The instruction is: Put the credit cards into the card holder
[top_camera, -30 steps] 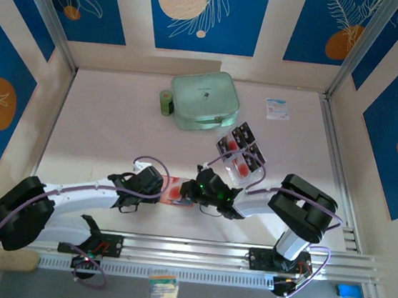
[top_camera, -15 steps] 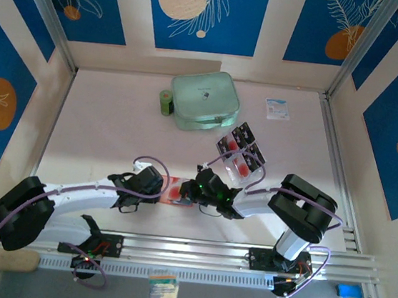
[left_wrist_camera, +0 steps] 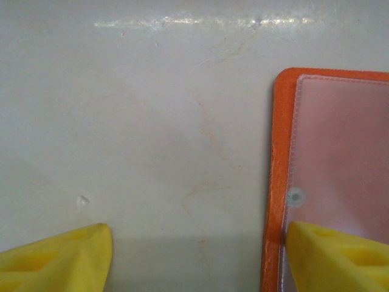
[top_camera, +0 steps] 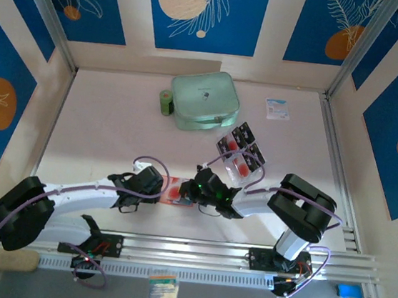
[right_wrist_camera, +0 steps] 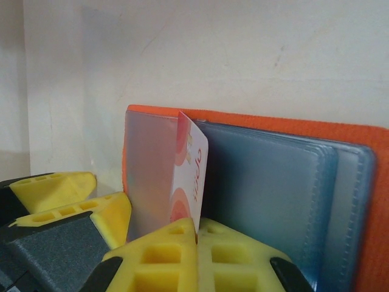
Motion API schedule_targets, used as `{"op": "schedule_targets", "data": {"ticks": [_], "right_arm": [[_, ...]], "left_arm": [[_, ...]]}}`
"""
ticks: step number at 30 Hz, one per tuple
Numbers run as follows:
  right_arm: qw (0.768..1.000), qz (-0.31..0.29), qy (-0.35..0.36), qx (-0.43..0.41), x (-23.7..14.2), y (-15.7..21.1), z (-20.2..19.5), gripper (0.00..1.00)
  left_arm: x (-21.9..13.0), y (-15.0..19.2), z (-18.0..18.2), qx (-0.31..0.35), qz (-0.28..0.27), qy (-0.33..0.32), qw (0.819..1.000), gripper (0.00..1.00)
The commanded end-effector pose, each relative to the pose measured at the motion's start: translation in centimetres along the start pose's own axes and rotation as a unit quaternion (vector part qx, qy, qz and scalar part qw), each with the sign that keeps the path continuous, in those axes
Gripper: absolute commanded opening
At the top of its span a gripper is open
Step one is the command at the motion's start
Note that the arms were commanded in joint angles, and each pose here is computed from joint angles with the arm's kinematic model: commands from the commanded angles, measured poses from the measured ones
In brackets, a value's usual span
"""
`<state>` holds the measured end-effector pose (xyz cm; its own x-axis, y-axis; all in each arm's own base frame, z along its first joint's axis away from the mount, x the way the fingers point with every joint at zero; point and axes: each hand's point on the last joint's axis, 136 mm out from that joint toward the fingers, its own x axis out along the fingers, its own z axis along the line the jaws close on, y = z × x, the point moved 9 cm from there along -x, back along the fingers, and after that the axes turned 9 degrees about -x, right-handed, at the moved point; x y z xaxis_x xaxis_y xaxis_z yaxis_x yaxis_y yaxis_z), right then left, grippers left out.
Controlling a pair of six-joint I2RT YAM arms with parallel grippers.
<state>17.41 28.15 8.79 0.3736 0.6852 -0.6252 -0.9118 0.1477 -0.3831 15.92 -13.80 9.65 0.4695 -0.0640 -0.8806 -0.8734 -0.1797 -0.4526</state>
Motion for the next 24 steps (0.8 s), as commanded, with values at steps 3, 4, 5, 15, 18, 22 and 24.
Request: {"op": "schedule_targets", "data": {"ticks": [3,4,5,15,18,22,24], "right_arm": [[0.999,0.025,0.047,0.004,-0.21,1.13,-1.35,0.0],[0.998,0.027,0.049,0.005,-0.18,1.19,-1.38,0.0],[0.998,0.028,0.049,0.006,-0.19,1.2,-1.33,0.0],[0.998,0.026,0.054,0.005,-0.67,1.36,-1.24,0.0],[0.998,0.028,0.058,0.003,-0.63,1.48,-1.3,0.0],[0.998,0.035,0.061,0.005,-0.2,1.58,-1.46,0.0],[0.997,0.037,0.061,0.006,0.07,1.6,-1.45,0.0]], "left_arm": [[0.26,0.18,-0.14,0.0,0.014,0.012,1.0,0.74],[0.26,0.17,-0.13,-0.001,0.013,0.011,1.0,0.75],[0.28,0.22,-0.08,0.0,0.014,0.01,1.0,0.75],[0.36,0.24,-0.1,-0.001,0.015,0.011,1.0,0.75],[0.38,0.24,-0.13,0.0,0.015,0.011,1.0,0.75],[0.44,0.26,-0.13,0.0,0.016,0.01,1.0,0.75],[0.46,0.28,-0.14,0.0,0.017,0.01,1.0,0.75]]}}
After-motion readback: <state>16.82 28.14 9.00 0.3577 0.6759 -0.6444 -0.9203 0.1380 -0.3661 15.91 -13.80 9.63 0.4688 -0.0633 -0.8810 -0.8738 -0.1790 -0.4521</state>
